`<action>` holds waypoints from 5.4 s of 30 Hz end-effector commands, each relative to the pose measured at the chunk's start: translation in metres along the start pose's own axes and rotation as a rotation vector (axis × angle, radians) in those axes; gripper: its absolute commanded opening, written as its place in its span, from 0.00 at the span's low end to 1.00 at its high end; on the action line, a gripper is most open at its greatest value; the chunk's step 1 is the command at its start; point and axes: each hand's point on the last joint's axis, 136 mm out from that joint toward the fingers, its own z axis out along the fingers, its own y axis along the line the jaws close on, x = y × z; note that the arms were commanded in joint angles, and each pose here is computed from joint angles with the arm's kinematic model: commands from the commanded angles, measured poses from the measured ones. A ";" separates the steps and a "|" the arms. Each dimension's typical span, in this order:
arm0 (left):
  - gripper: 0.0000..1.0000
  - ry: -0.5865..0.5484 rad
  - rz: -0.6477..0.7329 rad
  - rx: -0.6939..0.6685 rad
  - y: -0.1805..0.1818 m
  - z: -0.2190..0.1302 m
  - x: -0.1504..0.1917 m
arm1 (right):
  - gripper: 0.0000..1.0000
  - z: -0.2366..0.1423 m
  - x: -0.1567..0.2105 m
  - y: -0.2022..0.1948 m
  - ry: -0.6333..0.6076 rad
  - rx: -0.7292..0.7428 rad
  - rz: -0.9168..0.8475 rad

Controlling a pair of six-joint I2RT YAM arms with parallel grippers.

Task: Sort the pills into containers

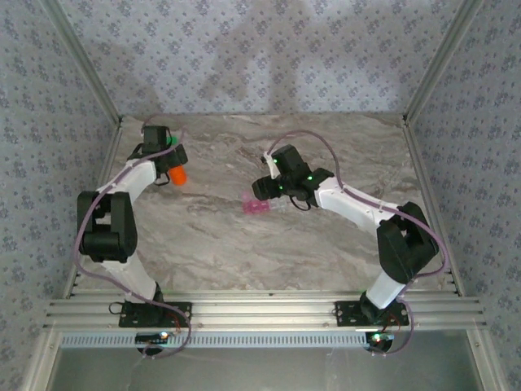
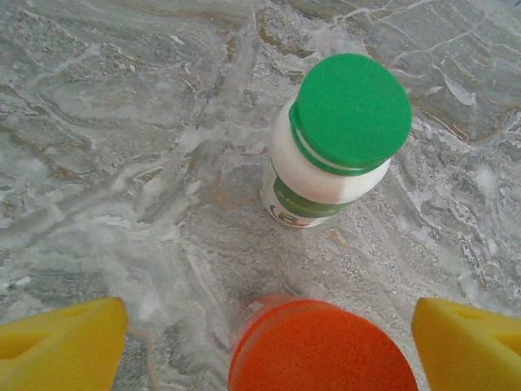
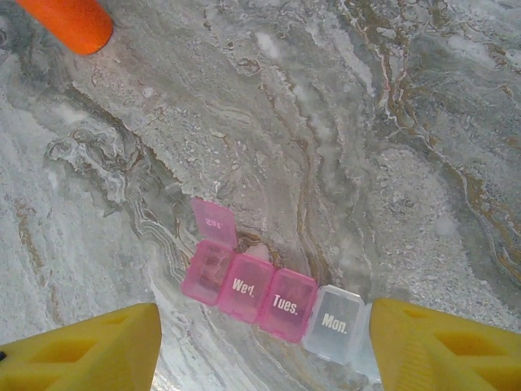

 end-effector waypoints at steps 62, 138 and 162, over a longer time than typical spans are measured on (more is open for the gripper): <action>0.99 -0.305 0.849 0.817 -0.231 -0.215 0.178 | 0.69 -0.115 0.034 -0.072 -0.092 0.314 0.111; 0.91 -0.522 0.970 1.468 -0.229 -0.253 0.139 | 0.28 -0.139 -0.067 0.080 -0.113 -0.514 -0.671; 0.69 -0.519 1.032 1.501 -0.230 -0.268 0.149 | 0.28 -0.142 -0.053 0.094 -0.052 -0.544 -0.723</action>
